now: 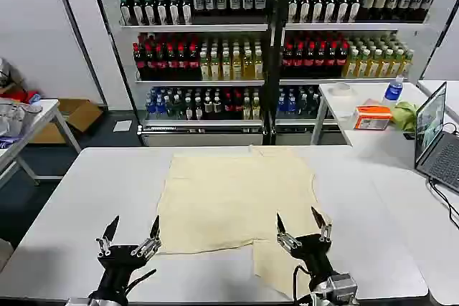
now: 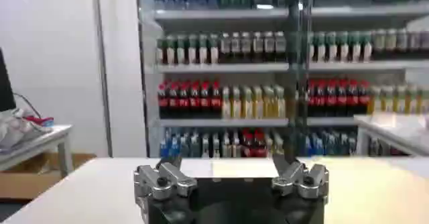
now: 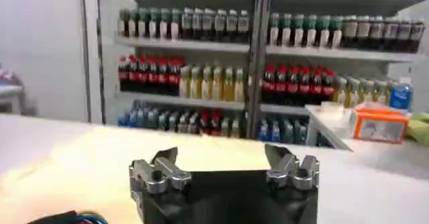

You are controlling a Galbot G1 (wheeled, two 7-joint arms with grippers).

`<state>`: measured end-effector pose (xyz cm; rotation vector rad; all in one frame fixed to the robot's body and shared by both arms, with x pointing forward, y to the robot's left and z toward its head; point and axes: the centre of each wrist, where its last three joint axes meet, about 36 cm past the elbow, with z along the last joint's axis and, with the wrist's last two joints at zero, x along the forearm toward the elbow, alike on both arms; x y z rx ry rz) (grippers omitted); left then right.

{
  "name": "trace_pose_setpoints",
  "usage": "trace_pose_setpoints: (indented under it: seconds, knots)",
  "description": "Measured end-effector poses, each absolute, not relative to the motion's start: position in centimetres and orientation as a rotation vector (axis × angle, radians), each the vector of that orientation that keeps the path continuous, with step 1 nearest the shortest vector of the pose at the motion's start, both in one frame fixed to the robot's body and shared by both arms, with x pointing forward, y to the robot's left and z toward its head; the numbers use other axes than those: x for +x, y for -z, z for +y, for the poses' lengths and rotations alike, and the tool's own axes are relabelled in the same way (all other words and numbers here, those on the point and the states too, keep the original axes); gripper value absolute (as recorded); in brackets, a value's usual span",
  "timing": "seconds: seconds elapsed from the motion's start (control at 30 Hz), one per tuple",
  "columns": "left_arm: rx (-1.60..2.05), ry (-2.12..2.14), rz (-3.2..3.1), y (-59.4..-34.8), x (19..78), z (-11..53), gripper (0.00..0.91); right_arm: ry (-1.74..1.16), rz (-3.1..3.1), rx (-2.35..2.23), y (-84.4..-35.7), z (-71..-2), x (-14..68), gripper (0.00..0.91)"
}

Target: Fold and organize the clothes.

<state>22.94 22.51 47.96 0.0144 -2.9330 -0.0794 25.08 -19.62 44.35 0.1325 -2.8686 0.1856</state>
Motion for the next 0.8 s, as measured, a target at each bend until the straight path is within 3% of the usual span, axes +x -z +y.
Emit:
trace_pose_setpoints:
  seconds: [0.8]
  knots:
    - [-0.026, 0.253, -2.623, -41.5, 28.1, 22.2, 0.907, -0.264, -2.643, 0.017, -40.2, -17.6, 19.3, 0.907]
